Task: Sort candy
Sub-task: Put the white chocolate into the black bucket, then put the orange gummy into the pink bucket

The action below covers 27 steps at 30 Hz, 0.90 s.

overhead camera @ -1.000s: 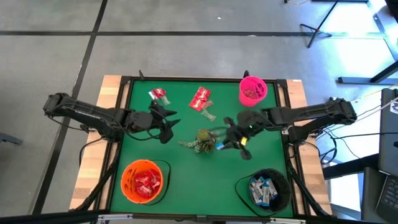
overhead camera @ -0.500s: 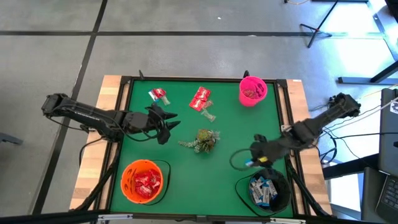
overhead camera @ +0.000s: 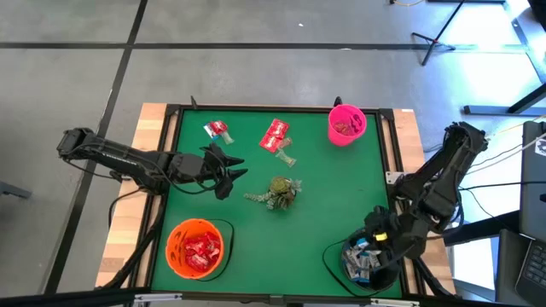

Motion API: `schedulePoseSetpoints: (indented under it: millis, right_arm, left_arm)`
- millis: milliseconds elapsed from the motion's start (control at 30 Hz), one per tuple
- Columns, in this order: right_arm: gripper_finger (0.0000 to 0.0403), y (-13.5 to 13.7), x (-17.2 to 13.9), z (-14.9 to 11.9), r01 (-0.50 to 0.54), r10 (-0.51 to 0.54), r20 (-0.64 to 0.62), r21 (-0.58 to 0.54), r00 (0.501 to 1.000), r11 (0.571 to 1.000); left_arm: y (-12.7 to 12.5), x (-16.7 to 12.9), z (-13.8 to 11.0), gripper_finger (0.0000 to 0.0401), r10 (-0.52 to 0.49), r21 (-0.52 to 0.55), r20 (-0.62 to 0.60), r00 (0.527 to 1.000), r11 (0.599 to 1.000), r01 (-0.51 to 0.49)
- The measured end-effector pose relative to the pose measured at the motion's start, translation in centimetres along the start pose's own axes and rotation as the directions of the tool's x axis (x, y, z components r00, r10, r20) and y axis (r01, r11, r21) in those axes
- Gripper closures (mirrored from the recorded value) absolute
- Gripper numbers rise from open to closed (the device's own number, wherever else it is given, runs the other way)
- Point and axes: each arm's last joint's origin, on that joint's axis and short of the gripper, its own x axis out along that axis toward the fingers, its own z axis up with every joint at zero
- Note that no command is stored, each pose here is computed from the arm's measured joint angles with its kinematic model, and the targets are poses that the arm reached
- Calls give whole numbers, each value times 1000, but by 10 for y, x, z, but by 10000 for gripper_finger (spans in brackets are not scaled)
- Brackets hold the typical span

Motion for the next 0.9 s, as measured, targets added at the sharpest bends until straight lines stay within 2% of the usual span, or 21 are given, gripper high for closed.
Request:
schedulePoseSetpoints:
  millis: [167,300,500,667,767,900]
  right_arm:
    - [351,1,6,-3,-26,23,31,75,999,997]
    - [300,4,10,-1,-64,57,71,91,996,994]
    - [215,3,7,6,-54,42,121,96,992,994]
    - [189,6,-7,31,-50,43,227,28,973,998]
    - [187,2,-15,51,31,-7,338,-67,941,997]
    - [187,-18,-18,77,235,-153,457,-129,876,963]
  left_arm:
    - [-5,-2,-2,222,-39,1,-16,999,999,39]
    - [-7,-4,-4,222,-54,6,-21,998,999,54]
    - [-8,-4,-4,222,-56,7,-22,998,998,56]
    - [-8,-4,-4,222,-55,7,-22,998,998,55]
    - [-6,-4,-4,222,-11,7,-5,1000,1000,11]
    - [1,-2,-5,222,98,-27,-2,995,995,-98]
